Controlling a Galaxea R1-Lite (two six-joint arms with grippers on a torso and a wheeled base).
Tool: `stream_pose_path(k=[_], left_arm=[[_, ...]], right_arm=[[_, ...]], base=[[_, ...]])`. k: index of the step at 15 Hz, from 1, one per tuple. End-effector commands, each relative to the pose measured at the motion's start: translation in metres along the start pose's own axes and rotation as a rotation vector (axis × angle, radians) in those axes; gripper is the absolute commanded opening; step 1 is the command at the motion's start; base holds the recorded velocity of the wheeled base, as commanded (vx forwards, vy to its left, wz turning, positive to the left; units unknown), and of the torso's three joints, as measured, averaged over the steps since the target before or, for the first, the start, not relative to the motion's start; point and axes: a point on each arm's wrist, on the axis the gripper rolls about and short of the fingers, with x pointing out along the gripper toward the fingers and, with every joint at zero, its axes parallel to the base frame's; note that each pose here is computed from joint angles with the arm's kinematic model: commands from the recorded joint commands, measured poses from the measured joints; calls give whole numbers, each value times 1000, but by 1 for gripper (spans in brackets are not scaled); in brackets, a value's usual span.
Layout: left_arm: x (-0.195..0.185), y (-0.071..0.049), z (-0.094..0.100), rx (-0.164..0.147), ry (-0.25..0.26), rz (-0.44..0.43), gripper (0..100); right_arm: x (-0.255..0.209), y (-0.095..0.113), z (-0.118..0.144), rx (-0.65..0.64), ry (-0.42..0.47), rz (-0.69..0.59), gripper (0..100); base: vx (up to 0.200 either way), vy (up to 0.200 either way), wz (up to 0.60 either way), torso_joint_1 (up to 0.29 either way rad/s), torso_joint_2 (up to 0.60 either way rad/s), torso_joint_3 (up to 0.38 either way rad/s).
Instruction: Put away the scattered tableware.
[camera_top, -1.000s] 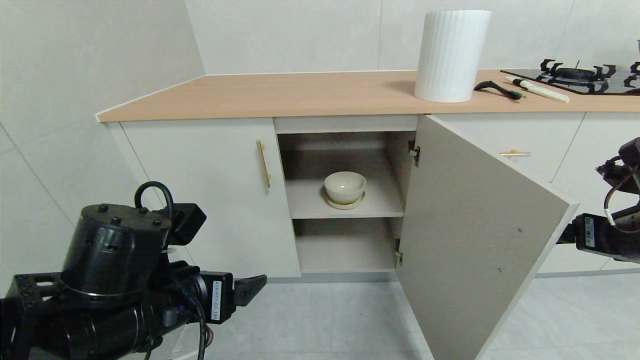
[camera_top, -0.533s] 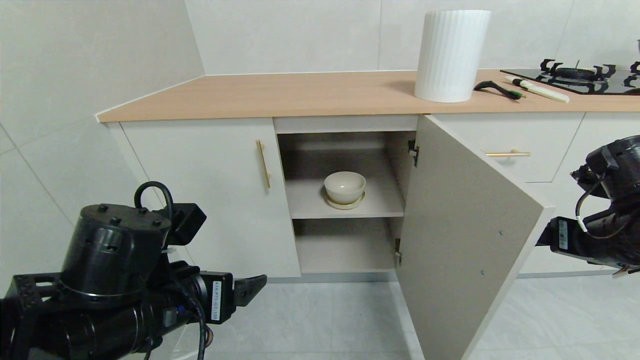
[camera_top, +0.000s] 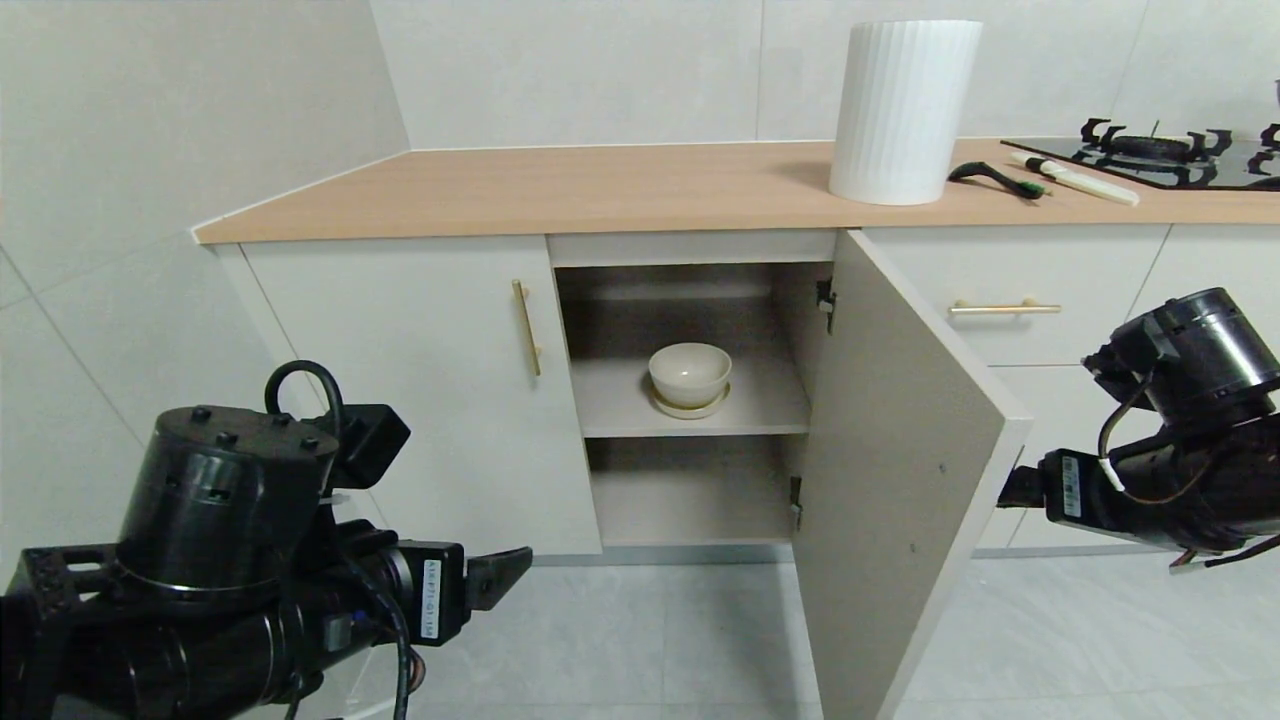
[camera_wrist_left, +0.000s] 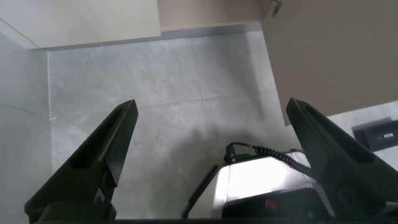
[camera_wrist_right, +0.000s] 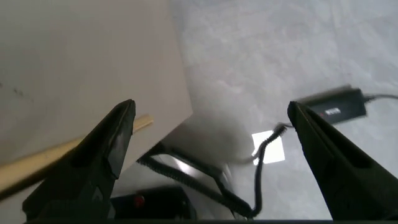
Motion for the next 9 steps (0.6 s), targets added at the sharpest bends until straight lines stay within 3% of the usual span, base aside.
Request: stream_pose_path(k=[1, 4, 9], left_arm=[[-2, 0, 2, -4, -10, -3, 100], [-7, 1, 4, -13, -32, -11, 100], [-21, 3, 12, -31, -87, -25, 100]], right_arm=[[6, 3, -2, -1, 8, 2, 100], [8, 8, -2, -9, -2, 24, 100], [2, 39, 8, -116, -66, 213, 100]], base=[[0, 0, 0, 0, 0, 0], [0, 0, 0, 0, 0, 0], [0, 0, 0, 0, 0, 0]])
